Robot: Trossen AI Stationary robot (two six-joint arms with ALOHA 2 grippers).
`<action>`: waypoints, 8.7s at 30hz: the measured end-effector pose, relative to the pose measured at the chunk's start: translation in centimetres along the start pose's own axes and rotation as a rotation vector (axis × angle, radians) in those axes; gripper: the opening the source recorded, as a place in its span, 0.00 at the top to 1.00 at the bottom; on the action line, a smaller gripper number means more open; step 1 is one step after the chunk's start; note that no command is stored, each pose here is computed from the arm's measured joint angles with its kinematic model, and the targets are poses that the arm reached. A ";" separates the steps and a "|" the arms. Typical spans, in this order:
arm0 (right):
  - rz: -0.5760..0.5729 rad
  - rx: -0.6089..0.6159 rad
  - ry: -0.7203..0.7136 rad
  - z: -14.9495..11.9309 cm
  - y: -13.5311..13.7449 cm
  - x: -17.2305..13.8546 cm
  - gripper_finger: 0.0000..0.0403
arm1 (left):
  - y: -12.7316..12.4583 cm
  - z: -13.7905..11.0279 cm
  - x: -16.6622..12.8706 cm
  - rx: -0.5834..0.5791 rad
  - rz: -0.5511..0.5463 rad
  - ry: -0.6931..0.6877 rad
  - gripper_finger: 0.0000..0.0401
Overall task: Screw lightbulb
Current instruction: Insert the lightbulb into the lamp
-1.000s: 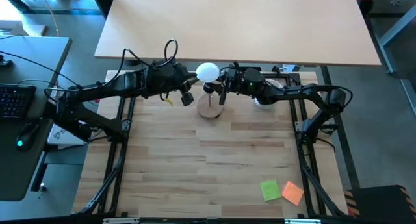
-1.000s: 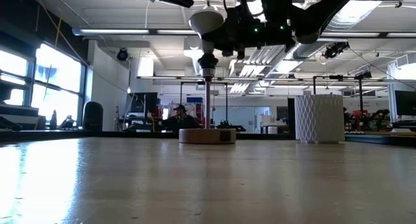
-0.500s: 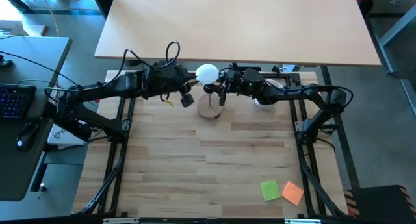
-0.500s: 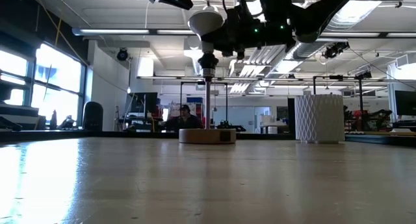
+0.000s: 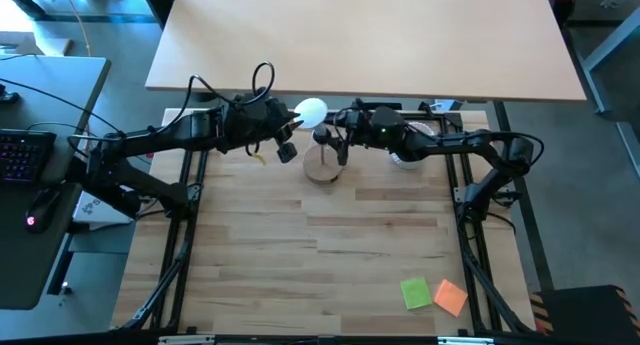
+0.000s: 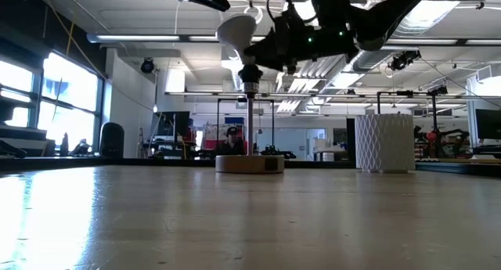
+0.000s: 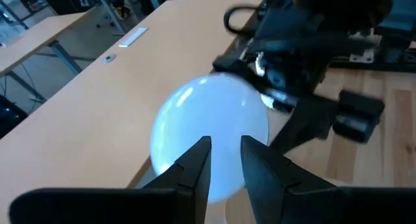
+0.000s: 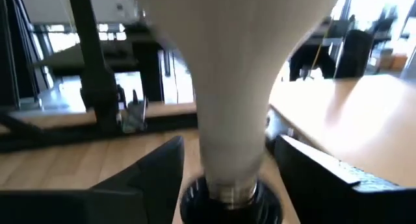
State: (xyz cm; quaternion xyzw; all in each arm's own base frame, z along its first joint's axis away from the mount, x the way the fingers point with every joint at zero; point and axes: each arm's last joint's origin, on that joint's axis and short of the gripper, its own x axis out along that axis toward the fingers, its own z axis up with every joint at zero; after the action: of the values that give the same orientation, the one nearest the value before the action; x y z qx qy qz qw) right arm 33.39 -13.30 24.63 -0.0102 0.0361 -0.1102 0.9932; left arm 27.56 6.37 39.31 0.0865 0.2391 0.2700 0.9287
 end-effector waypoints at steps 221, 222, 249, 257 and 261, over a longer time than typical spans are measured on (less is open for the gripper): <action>-0.076 0.009 0.293 4.4 -0.8 -3.8 0.60 | 3.3 -8.6 3.0 -0.143 0.069 -0.197 1.00; -0.047 0.011 0.292 4.3 -0.7 -3.7 0.58 | 3.3 -8.6 3.0 -0.143 0.069 -0.197 1.00; 0.022 0.038 -0.028 1.4 -1.5 2.4 0.47 | 0.1 -13.1 4.1 -0.169 0.044 -0.210 1.00; 0.050 0.022 -0.045 2.2 -1.6 2.6 0.64 | -0.2 -13.8 4.2 -0.167 0.015 -0.218 1.00; 0.060 0.027 -0.033 2.0 -1.6 2.6 0.64 | -0.3 -14.2 4.3 -0.173 0.016 -0.228 1.00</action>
State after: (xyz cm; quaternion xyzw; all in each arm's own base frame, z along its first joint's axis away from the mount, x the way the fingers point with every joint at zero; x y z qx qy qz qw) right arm 35.74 -15.37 26.53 0.0027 0.0186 -0.0805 0.9966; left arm 23.85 8.90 25.15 0.0384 0.1073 0.2855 0.9516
